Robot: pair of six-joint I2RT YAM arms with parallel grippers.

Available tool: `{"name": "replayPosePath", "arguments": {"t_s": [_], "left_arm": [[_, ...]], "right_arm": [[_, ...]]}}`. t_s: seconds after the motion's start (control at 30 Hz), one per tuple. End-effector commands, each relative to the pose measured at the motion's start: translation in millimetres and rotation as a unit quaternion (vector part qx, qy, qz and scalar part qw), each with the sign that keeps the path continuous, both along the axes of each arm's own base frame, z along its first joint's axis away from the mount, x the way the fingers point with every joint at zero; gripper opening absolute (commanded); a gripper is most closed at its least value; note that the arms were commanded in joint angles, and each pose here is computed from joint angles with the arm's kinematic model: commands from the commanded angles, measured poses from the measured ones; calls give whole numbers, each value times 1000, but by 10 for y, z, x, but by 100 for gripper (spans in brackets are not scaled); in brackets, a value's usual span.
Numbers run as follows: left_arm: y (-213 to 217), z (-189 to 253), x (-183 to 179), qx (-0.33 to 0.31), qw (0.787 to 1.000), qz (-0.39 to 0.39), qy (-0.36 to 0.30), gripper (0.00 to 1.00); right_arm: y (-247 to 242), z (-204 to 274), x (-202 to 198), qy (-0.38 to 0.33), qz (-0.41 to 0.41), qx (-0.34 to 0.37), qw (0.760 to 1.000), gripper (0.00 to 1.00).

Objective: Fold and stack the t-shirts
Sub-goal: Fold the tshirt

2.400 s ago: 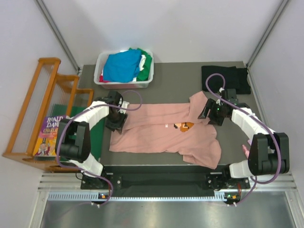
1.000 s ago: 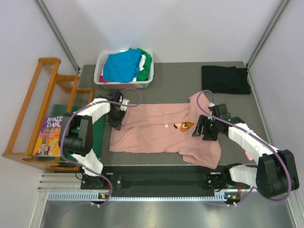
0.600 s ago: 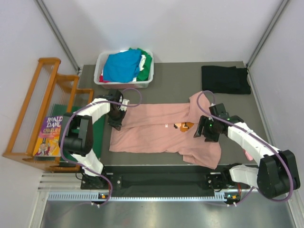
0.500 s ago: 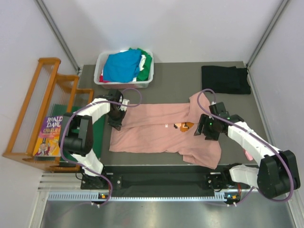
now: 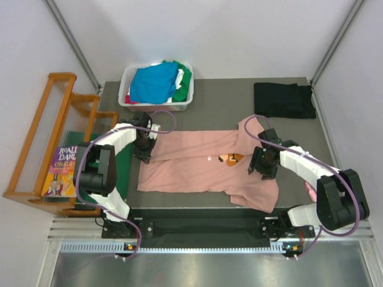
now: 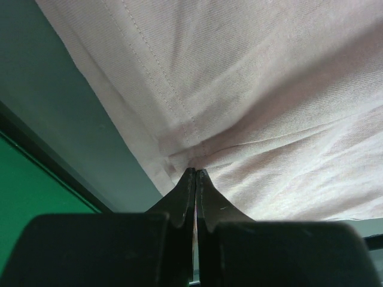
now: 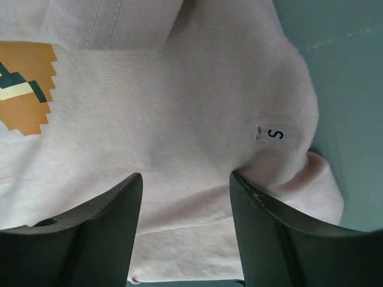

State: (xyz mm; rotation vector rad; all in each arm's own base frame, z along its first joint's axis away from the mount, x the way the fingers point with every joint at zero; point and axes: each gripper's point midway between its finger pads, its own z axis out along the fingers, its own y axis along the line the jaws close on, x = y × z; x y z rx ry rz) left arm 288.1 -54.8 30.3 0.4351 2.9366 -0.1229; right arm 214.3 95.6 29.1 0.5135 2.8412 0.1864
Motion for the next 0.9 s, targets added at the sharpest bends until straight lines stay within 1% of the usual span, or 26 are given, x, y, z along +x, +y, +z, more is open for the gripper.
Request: {"name": "replayPosePath", "arguments": {"t_s": [0.0,0.5,0.73,0.77,0.87], "left_arm": [[55,142,83,7,1000,-4,-24,0],[275,189,95,38,999,-5,-33,0],[308,222,111,39,999,-9,-37,0],[363,236,123,53,998,-6,-39,0],[390,238,122,58,997,-8,-40,0]], "right_arm": [[-31,32,79,-10,-15,-14,1000,61],[-196,-163,-49,24,-42,-11,999,62],[-241,-228,-78,30,-44,-17,998,62],[-244,-222,-68,27,-42,-17,999,62],[-289,-224,-76,27,-43,-23,998,62]]}}
